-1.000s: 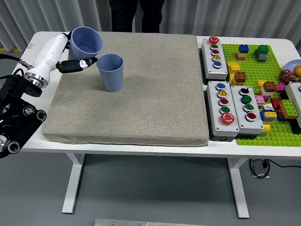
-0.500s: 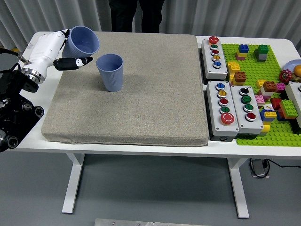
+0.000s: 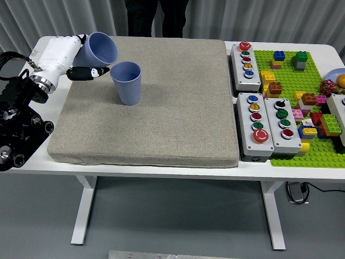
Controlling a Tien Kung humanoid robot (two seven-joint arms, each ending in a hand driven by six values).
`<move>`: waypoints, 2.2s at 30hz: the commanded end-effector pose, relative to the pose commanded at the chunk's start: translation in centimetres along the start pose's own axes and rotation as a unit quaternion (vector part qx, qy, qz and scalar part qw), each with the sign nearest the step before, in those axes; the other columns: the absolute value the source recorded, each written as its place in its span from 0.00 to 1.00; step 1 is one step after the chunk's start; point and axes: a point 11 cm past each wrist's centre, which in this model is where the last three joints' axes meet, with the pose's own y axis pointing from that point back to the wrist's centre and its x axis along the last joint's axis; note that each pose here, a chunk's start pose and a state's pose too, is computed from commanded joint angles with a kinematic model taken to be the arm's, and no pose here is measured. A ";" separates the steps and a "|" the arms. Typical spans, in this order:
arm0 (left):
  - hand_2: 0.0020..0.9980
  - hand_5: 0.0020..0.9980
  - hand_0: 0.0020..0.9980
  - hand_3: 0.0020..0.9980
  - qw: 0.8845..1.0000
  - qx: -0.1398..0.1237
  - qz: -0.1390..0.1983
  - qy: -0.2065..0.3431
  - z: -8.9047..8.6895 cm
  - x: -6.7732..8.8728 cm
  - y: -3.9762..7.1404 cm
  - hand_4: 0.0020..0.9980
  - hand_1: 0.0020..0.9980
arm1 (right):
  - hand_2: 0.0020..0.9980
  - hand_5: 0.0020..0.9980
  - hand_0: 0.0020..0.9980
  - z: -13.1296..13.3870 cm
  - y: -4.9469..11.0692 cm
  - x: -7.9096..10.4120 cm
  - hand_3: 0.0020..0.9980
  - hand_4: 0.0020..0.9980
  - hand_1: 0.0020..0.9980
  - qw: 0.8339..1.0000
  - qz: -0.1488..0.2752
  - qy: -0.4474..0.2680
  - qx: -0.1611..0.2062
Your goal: Pick cup pour cup place
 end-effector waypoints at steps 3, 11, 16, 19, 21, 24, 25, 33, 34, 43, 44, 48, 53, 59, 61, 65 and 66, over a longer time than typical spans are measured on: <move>0.53 0.47 0.53 0.51 1.000 -0.002 -0.002 -0.005 0.2 0.0 -0.1 0.81 0.48 | 0.59 0.15 0.69 0.0 0.0 0.0 0.57 0.00 0.64 1.000 0.000 0.000 0.000; 0.53 0.47 0.53 0.51 0.999 -0.010 -0.006 -0.039 0.4 0.1 -0.4 0.80 0.48 | 0.59 0.15 0.69 -0.1 0.0 0.0 0.57 0.00 0.64 1.000 0.000 0.001 0.001; 0.53 0.47 0.53 0.51 0.998 -0.014 -0.007 -0.065 0.3 0.4 -0.6 0.80 0.48 | 0.59 0.15 0.69 0.0 0.0 0.1 0.57 0.00 0.64 1.000 0.001 0.002 0.000; 0.53 0.47 0.53 0.51 0.996 -0.020 -0.005 -0.085 0.5 0.7 -0.7 0.80 0.48 | 0.59 0.15 0.69 0.1 0.0 0.2 0.57 0.00 0.64 1.000 0.002 0.003 -0.001; 0.53 0.47 0.53 0.51 0.995 -0.023 -0.004 -0.097 0.6 0.8 -0.7 0.80 0.48 | 0.59 0.15 0.69 0.2 -0.1 0.2 0.57 0.00 0.64 1.000 0.002 0.004 -0.002; 0.52 0.47 0.53 0.51 0.994 -0.027 -0.008 -0.102 0.6 1.0 -0.8 0.80 0.48 | 0.59 0.15 0.69 0.3 -0.1 0.3 0.57 0.00 0.64 1.000 0.003 0.005 -0.002; 0.52 0.47 0.53 0.51 0.994 -0.027 -0.008 -0.104 0.5 1.0 -0.8 0.80 0.48 | 0.59 0.15 0.69 0.3 -0.1 0.4 0.57 0.00 0.64 1.000 0.003 0.005 -0.002; 0.52 0.47 0.53 0.51 0.991 -0.035 -0.003 -0.130 0.9 1.8 -1.2 0.80 0.48 | 0.59 0.15 0.69 0.2 -0.1 0.4 0.57 0.00 0.64 1.000 0.003 0.004 -0.001; 0.52 0.47 0.53 0.51 0.990 -0.036 -0.003 -0.133 0.9 1.9 -1.2 0.80 0.48 | 0.59 0.15 0.69 0.2 -0.1 0.4 0.57 0.00 0.64 1.000 0.003 0.004 -0.001; 0.52 0.47 0.53 0.50 0.986 -0.043 0.000 -0.160 1.0 2.4 -1.4 0.80 0.48 | 0.59 0.15 0.69 0.0 -0.1 0.4 0.57 0.00 0.64 1.000 0.003 0.002 0.000; 0.52 0.47 0.53 0.50 0.986 -0.044 0.001 -0.161 1.1 2.5 -1.5 0.80 0.48 | 0.59 0.15 0.69 0.0 -0.1 0.3 0.57 0.00 0.64 1.000 0.003 0.002 0.001; 0.52 0.47 0.53 0.50 0.985 -0.046 0.003 -0.167 1.2 2.6 -1.6 0.80 0.48 | 0.59 0.15 0.69 -0.1 0.0 0.3 0.57 0.00 0.64 1.000 0.003 0.002 0.001; 0.52 0.47 0.53 0.50 0.982 -0.050 0.005 -0.183 1.4 2.8 -1.7 0.79 0.47 | 0.59 0.15 0.69 -0.3 0.0 0.2 0.57 0.00 0.64 1.000 0.002 0.000 0.003; 0.51 0.47 0.53 0.50 0.977 -0.060 0.006 -0.203 2.0 2.9 -2.0 0.80 0.47 | 0.59 0.14 0.69 -0.3 0.0 0.2 0.57 0.00 0.64 1.000 0.001 -0.001 0.003; 0.51 0.47 0.53 0.50 0.976 -0.064 0.007 -0.209 2.2 3.0 -2.1 0.80 0.47 | 0.59 0.14 0.69 -0.3 0.0 0.2 0.57 0.00 0.64 1.000 0.001 -0.001 0.003; 0.51 0.47 0.53 0.50 0.973 -0.069 0.009 -0.218 2.6 3.3 -2.2 0.80 0.47 | 0.59 0.14 0.69 -0.3 0.0 0.2 0.57 0.00 0.64 1.000 0.001 -0.002 0.003; 0.51 0.47 0.53 0.50 0.973 -0.070 0.010 -0.220 2.6 3.3 -2.2 0.80 0.47 | 0.59 0.14 0.69 -0.3 0.0 0.2 0.57 0.00 0.64 1.000 0.001 -0.002 0.003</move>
